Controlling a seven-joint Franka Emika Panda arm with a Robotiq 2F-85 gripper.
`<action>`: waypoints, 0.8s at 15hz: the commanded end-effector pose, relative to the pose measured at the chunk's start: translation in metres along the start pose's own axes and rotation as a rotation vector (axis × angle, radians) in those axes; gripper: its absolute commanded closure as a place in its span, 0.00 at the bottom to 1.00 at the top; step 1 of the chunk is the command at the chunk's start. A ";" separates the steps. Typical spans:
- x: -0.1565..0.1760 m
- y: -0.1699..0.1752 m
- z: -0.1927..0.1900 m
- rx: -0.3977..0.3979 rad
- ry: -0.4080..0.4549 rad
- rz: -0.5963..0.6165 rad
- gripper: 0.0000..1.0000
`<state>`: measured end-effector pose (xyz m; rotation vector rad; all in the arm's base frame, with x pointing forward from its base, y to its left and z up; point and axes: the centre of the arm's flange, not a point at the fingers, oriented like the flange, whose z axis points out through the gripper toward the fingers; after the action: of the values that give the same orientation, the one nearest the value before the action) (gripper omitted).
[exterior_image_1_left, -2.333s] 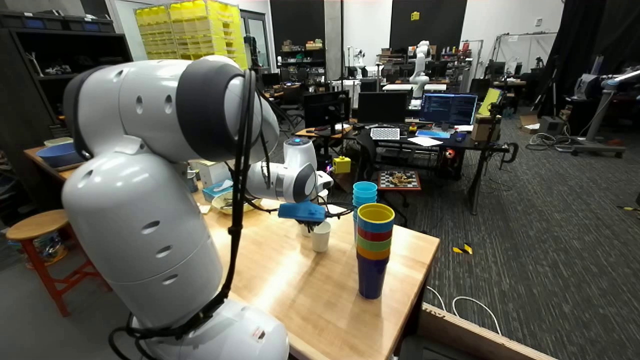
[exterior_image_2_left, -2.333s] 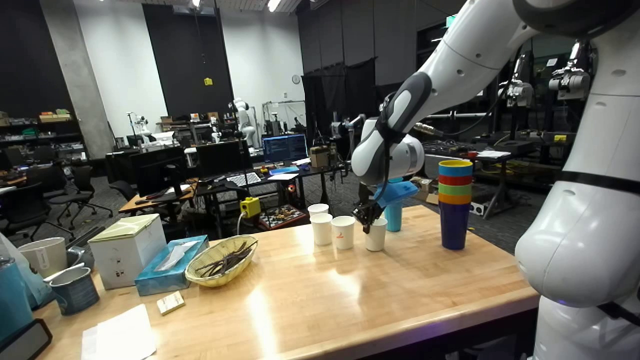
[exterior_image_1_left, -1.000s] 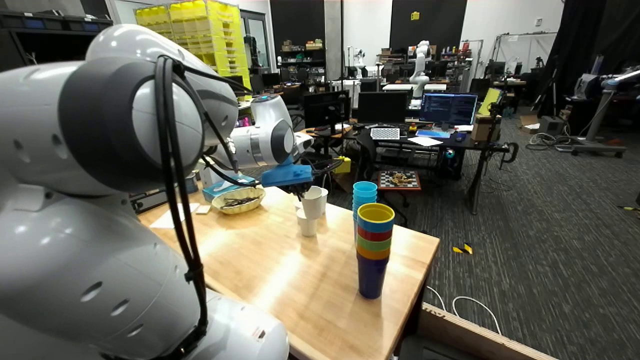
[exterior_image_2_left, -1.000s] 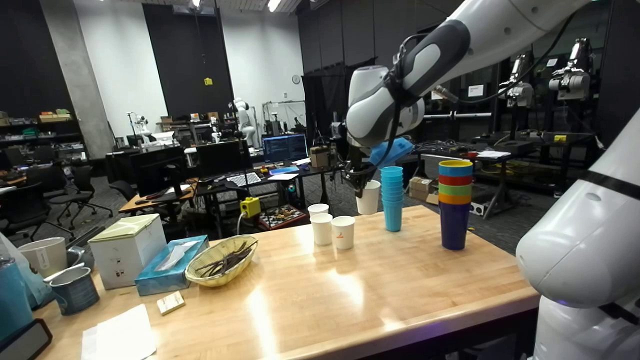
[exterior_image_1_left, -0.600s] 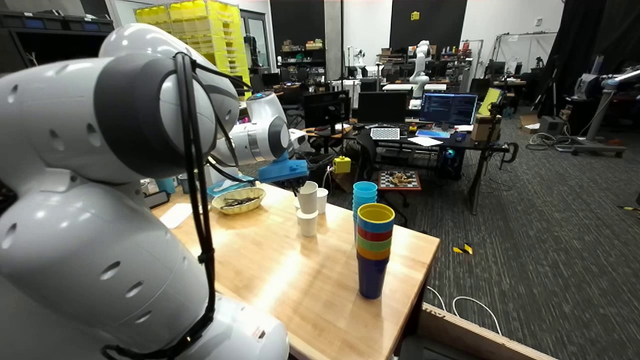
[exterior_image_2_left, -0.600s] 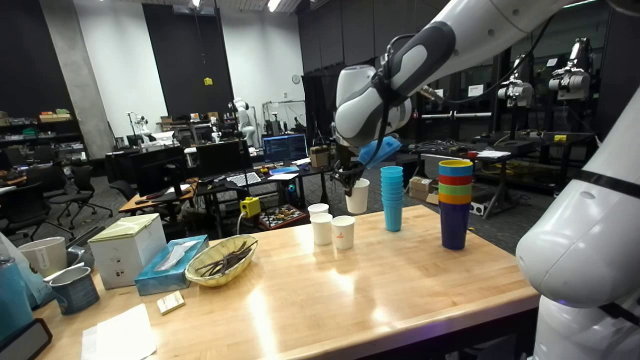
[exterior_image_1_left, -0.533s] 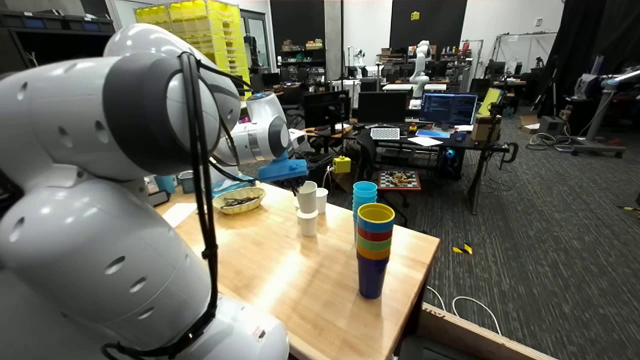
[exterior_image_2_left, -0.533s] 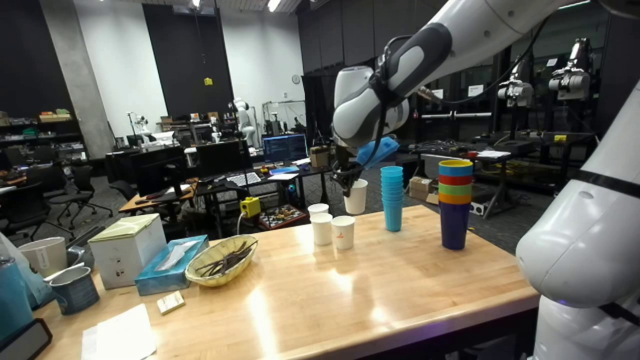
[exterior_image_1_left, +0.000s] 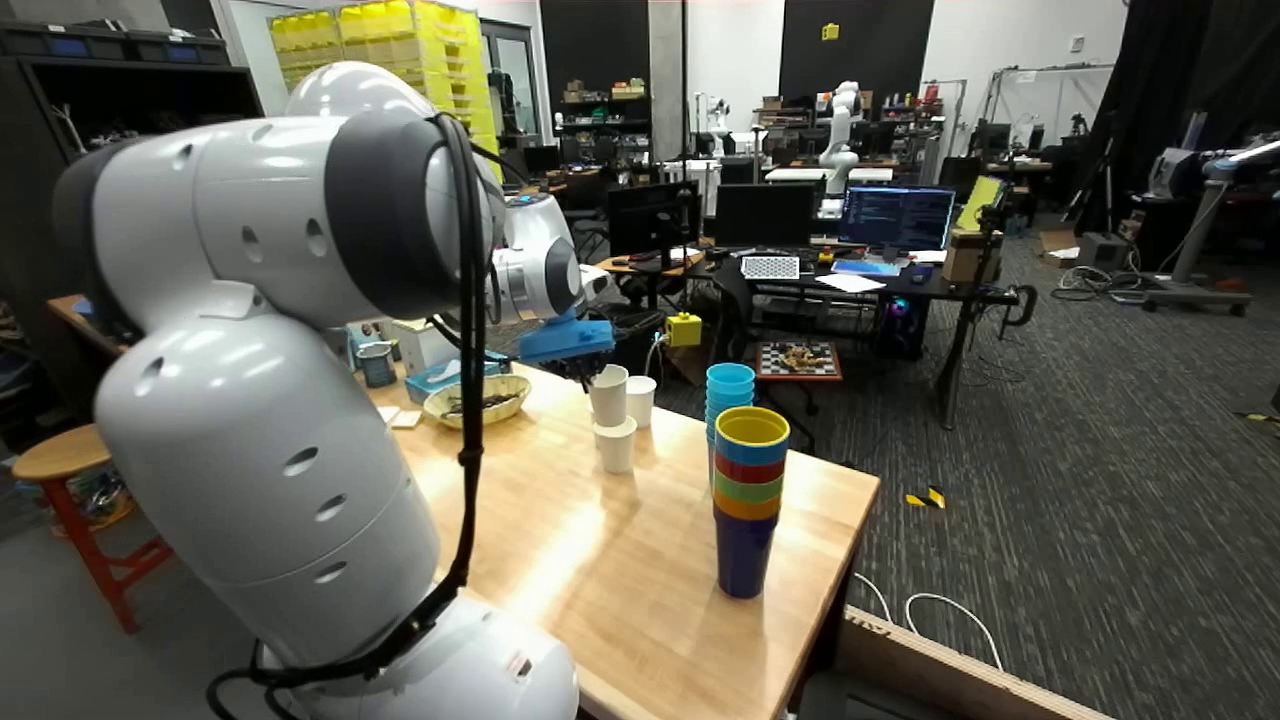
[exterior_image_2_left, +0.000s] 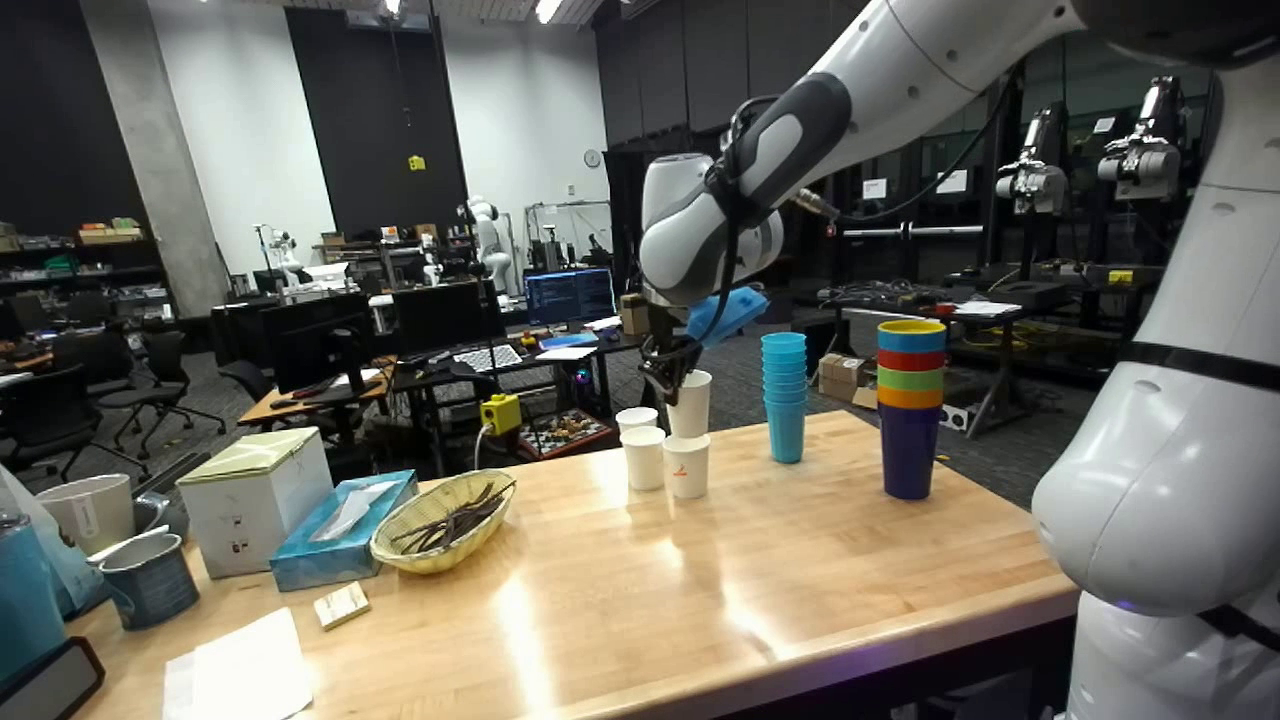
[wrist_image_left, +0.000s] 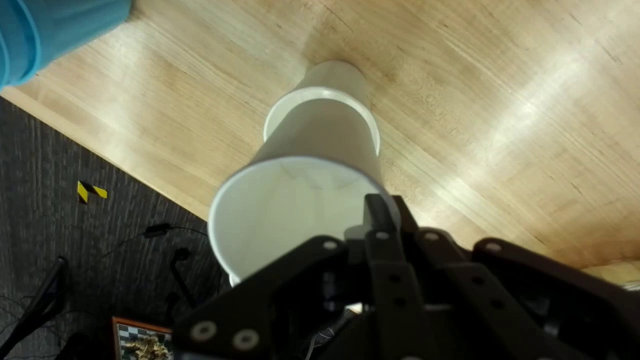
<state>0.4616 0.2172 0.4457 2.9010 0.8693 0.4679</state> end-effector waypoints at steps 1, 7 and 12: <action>0.019 0.000 0.005 -0.002 -0.022 -0.003 0.99; 0.025 0.004 0.017 0.019 -0.048 0.005 0.99; 0.021 0.006 0.025 0.024 -0.065 0.007 0.99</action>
<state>0.4862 0.2241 0.4273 2.9278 0.8708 0.3834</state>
